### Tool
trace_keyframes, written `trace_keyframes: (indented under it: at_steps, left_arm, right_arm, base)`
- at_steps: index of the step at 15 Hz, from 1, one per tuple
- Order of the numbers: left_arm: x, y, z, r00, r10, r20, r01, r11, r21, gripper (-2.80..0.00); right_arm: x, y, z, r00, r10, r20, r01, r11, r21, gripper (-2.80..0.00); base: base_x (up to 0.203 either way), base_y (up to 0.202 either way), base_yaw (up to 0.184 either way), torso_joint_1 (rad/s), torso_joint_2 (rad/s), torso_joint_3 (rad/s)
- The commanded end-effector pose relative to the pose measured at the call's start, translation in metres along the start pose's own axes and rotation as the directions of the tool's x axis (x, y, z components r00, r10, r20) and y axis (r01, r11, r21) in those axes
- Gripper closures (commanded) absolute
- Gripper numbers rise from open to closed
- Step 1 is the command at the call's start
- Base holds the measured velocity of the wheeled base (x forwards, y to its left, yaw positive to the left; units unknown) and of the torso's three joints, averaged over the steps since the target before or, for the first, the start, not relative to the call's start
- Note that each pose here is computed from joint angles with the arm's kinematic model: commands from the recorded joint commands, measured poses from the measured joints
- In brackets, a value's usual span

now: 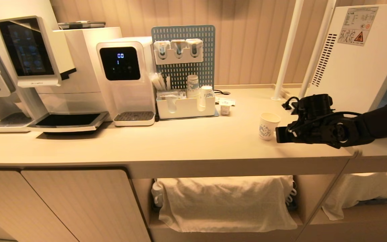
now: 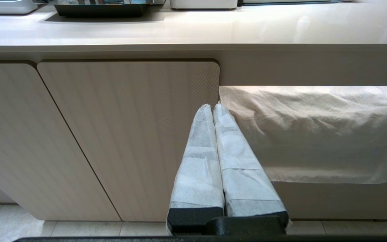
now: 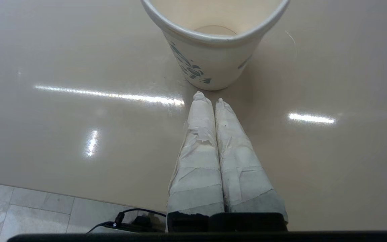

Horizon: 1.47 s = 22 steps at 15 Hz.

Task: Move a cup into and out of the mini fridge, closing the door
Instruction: Put the paper cup in the freezer

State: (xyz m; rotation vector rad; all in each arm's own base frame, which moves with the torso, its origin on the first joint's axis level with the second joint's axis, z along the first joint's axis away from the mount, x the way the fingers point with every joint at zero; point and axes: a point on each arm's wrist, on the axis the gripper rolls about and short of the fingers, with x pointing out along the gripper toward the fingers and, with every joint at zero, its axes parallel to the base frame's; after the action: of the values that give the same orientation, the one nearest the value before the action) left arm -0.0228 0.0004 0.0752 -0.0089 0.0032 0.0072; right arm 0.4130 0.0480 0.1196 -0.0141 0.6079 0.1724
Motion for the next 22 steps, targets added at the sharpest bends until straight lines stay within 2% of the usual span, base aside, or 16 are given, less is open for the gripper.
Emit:
trace_keyframes:
  at_steps: [1,5,8,9,16,22]
  left_arm:
    - [0.000,0.000,0.000,1.000,0.000,-0.001,0.000,1.000,-0.002,0.00]
    - [0.000,0.000,0.000,1.000,0.000,-0.001,0.000,1.000,0.000,0.00]
    - [0.000,0.000,0.000,1.000,0.000,-0.002,0.000,1.000,0.000,0.00]
    - [0.000,0.000,0.000,1.000,0.000,-0.001,0.000,1.000,0.000,0.00]
    - [0.000,0.000,0.000,1.000,0.000,-0.001,0.000,1.000,0.000,0.00]
    - [0.000,0.000,0.000,1.000,0.000,-0.001,0.000,1.000,0.000,0.00]
  right_arm:
    - [-0.005,0.005,0.005,0.999,0.010,0.031,-0.010,1.000,-0.008,0.00]
    - [-0.004,0.009,0.002,0.998,0.025,0.065,-0.024,1.000,-0.012,0.00]
    - [0.000,0.015,-0.001,0.998,0.037,0.051,-0.035,0.999,-0.034,0.00]
    - [0.001,0.016,-0.001,0.998,0.040,0.053,-0.038,0.998,-0.040,-2.80]
    - [0.012,0.018,-0.009,0.999,0.042,0.027,-0.041,0.999,-0.035,-2.80]
    - [0.027,0.017,-0.008,0.995,0.037,0.088,-0.034,0.999,-0.037,-2.80]
  base:
    - [0.000,0.000,0.000,0.000,0.00,0.000]
    - [0.000,0.000,0.000,0.000,0.00,0.000]
    - [0.000,0.000,0.000,0.000,0.00,0.000]
    - [0.000,0.000,0.000,0.000,0.00,0.000]
    - [0.000,0.000,0.000,0.000,0.00,0.000]
    - [0.000,0.000,0.000,0.000,0.00,0.000]
